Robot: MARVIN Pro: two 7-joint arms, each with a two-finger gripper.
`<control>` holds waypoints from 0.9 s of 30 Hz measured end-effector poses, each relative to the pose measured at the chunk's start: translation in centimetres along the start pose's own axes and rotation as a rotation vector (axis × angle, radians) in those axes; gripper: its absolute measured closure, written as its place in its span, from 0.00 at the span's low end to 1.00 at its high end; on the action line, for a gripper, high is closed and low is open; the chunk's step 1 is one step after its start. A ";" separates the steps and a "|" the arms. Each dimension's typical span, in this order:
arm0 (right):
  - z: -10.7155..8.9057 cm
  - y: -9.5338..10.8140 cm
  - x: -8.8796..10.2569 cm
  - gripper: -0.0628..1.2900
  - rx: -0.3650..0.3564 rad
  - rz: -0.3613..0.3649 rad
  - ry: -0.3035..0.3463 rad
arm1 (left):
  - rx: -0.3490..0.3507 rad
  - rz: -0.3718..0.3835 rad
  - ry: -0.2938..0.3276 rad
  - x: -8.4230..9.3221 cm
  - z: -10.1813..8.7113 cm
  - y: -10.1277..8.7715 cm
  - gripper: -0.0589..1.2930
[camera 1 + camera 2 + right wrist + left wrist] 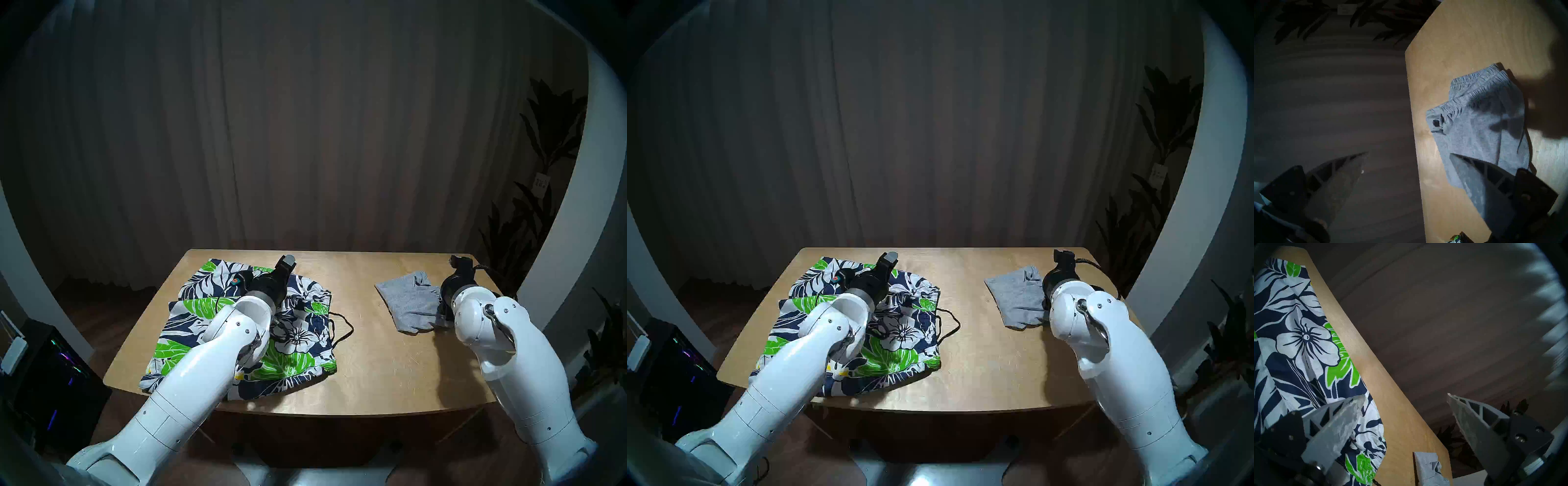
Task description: Fold pants twice and stack them
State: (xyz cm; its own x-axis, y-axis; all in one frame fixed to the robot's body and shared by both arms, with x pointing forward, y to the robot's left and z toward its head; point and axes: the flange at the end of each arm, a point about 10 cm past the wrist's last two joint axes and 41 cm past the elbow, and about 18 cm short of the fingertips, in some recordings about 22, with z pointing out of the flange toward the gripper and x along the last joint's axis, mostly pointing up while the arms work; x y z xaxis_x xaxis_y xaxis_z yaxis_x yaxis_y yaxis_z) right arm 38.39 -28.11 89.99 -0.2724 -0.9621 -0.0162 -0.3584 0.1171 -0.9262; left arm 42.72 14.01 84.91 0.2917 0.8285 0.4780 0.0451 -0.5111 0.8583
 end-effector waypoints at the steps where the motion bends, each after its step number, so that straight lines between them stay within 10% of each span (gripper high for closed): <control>1: 0.0 0.1 -0.1 0.05 0.006 -0.003 0.003 | 0.000 0.000 0.000 0.0 0.0 0.0 0.06; 27: 1.0 2.6 3.1 0.05 -0.055 -0.118 0.063 | 0.007 -0.007 0.003 -0.1 0.5 -0.2 0.06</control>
State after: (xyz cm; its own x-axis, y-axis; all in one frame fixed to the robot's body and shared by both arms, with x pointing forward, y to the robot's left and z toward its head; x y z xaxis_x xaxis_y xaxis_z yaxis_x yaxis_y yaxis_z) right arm 37.47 -30.99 87.15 -0.2803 -0.9528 0.1170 -0.4389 0.0188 -0.8983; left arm 43.19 13.88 84.58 0.2882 0.8328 0.4727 0.0542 -0.5070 0.8602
